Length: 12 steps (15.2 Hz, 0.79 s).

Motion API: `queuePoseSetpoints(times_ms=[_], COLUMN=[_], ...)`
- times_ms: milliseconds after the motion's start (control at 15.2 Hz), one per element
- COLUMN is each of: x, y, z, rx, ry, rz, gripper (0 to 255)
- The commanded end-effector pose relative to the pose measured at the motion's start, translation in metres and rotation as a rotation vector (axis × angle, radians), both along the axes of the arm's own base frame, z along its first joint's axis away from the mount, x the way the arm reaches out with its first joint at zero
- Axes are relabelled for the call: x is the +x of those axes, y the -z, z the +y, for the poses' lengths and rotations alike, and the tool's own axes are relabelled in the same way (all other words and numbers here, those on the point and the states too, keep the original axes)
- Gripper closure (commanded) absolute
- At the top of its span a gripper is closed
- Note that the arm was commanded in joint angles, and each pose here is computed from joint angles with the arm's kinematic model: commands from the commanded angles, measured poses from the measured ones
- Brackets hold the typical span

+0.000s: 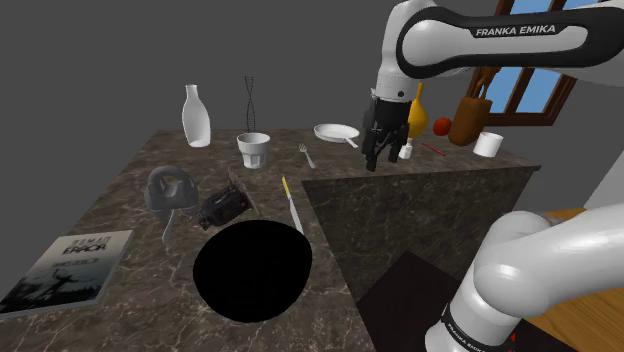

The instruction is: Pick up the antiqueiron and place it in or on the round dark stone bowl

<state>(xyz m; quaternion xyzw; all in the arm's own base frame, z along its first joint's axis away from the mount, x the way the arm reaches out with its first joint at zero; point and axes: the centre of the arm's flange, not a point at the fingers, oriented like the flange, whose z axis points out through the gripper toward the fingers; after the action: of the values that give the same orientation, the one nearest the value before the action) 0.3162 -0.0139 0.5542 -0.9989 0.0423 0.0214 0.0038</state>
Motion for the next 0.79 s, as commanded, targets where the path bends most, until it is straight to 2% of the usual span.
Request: queuePoseSetpoints(times_ms=[0, 726], x=[0.0, 0.098], y=[0.0, 0.016], z=[0.0, 0.098], rx=[0.0, 0.062], ry=[0.0, 0.109], rz=[0.0, 0.022], gripper=[0, 0])
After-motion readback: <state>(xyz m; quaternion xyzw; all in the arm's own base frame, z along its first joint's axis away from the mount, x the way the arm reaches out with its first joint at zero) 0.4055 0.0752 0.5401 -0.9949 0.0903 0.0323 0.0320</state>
